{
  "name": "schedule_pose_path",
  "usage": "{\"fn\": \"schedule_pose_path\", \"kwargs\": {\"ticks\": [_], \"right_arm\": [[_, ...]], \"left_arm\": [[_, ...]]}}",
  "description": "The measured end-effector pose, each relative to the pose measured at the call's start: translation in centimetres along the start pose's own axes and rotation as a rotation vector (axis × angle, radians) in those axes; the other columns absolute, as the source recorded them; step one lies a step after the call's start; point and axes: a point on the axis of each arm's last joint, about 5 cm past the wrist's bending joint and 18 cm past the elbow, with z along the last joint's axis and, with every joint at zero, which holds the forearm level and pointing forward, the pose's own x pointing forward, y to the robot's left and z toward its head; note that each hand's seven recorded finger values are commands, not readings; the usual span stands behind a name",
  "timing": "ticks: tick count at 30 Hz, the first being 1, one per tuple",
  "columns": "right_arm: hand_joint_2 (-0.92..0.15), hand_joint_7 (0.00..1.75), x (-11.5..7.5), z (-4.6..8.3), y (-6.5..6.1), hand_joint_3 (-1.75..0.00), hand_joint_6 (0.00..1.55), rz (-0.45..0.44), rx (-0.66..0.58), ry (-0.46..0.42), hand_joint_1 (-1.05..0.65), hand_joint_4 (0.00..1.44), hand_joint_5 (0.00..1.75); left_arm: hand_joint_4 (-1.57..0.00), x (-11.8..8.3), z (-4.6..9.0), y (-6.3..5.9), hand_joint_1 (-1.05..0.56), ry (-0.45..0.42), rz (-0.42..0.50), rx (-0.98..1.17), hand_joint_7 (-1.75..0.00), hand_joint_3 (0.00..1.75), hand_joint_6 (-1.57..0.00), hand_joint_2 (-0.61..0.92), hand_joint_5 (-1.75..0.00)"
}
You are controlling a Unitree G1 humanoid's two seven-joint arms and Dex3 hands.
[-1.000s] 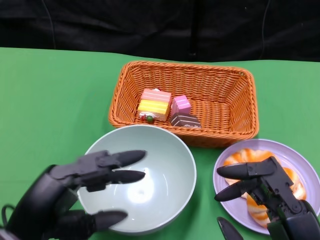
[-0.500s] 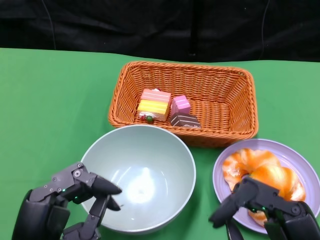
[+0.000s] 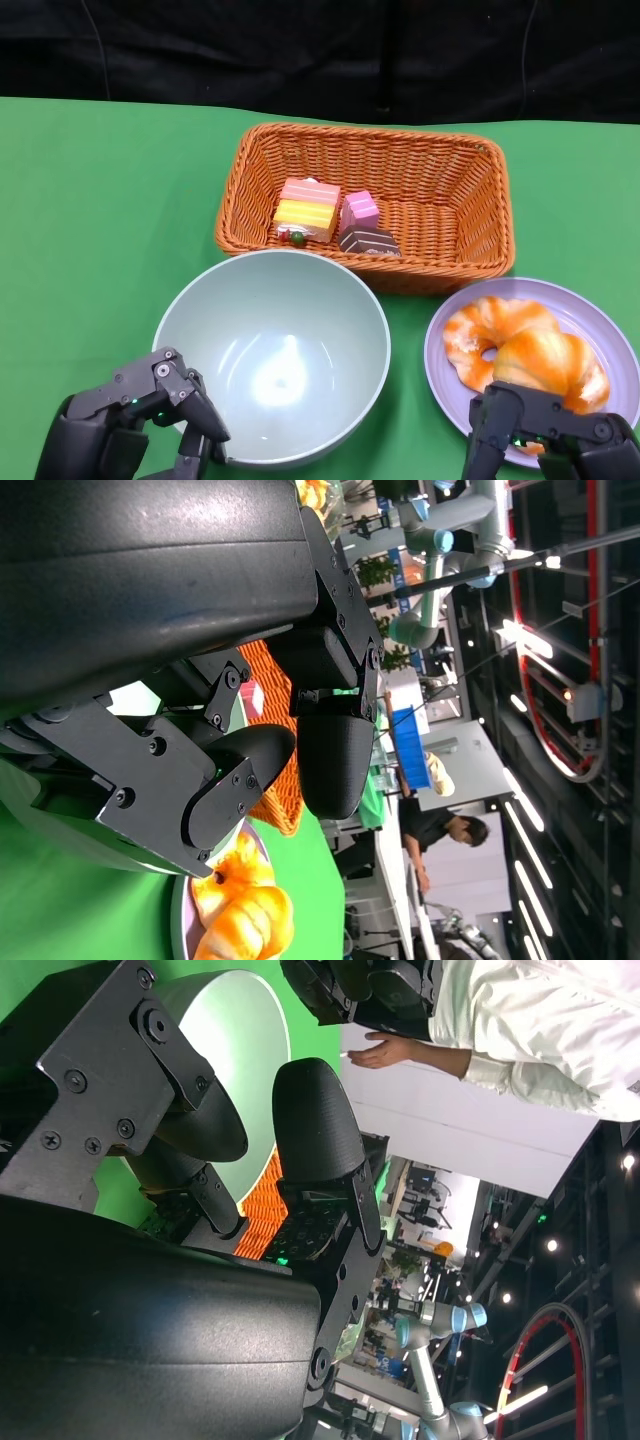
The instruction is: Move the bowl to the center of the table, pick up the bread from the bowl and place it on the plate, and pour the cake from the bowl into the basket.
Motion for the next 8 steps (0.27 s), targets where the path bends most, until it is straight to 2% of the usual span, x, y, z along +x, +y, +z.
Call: {"fn": "schedule_pose_path", "kwargs": {"ticks": [8], "right_arm": [[-0.2, 1.63, -0.15, -0.16, 0.0, -1.75, 0.9, -0.001, -0.004, 0.001, 0.11, 0.99, 1.75]], "left_arm": [[-0.9, -0.18, -0.22, 0.09, -0.09, 0.002, -0.001, -0.015, -1.44, 1.33, -0.86, 0.45, -1.67]]}}
